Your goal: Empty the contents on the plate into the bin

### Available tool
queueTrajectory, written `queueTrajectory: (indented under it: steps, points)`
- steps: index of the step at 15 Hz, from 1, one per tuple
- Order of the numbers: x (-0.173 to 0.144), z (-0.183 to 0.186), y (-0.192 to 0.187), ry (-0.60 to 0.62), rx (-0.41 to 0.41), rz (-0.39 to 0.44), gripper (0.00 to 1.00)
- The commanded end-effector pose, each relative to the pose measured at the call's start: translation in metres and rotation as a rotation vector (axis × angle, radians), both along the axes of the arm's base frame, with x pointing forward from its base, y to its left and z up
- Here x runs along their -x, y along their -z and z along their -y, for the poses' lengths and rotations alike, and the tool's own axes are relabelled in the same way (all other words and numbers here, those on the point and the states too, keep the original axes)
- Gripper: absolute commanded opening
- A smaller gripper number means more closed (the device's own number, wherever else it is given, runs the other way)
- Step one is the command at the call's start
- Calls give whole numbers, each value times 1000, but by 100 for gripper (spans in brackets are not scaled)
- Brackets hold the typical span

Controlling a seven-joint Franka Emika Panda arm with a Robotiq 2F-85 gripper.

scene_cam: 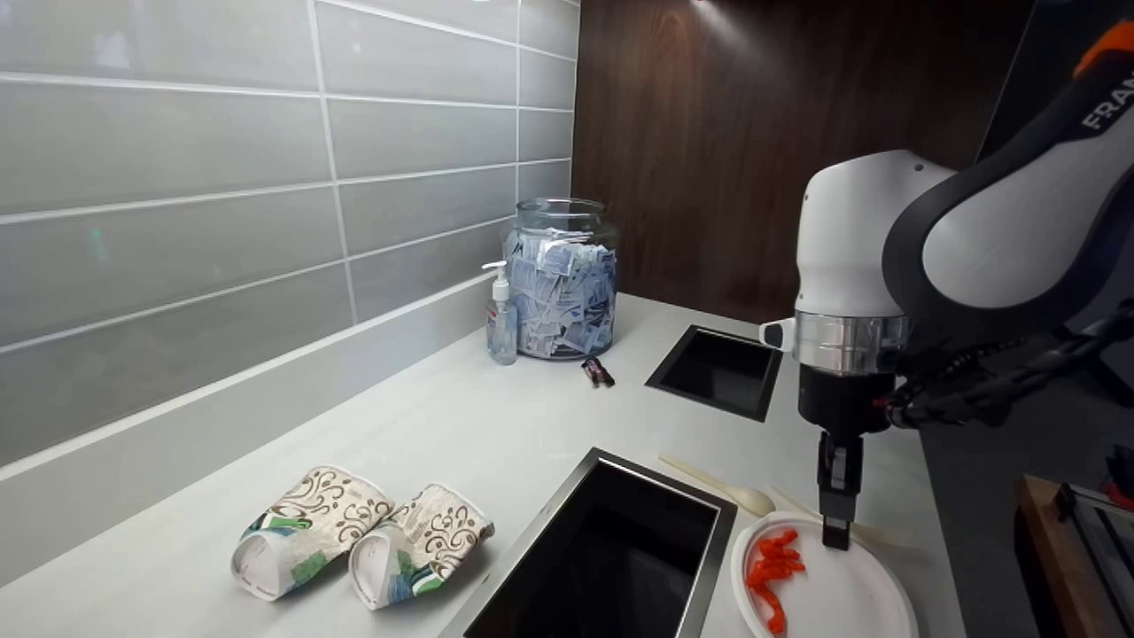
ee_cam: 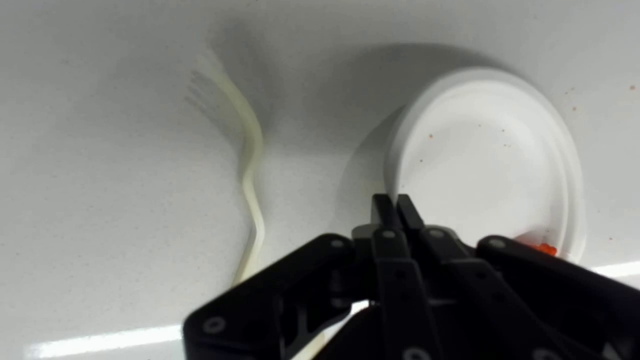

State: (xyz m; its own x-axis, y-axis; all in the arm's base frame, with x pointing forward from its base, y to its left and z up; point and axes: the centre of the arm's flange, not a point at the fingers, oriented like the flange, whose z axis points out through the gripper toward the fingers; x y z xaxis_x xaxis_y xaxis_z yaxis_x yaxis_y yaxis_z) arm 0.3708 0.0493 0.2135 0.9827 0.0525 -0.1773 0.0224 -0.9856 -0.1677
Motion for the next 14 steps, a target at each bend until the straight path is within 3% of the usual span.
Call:
queueTrajectory:
  steps: [1,7,9,14]
  points:
    - [31,8,2,-11,4,-10,1]
    - [39,15,16,-8,6,-59,1]
    - [40,16,21,-11,6,-68,29]
    - [40,17,23,-32,9,-64,65]
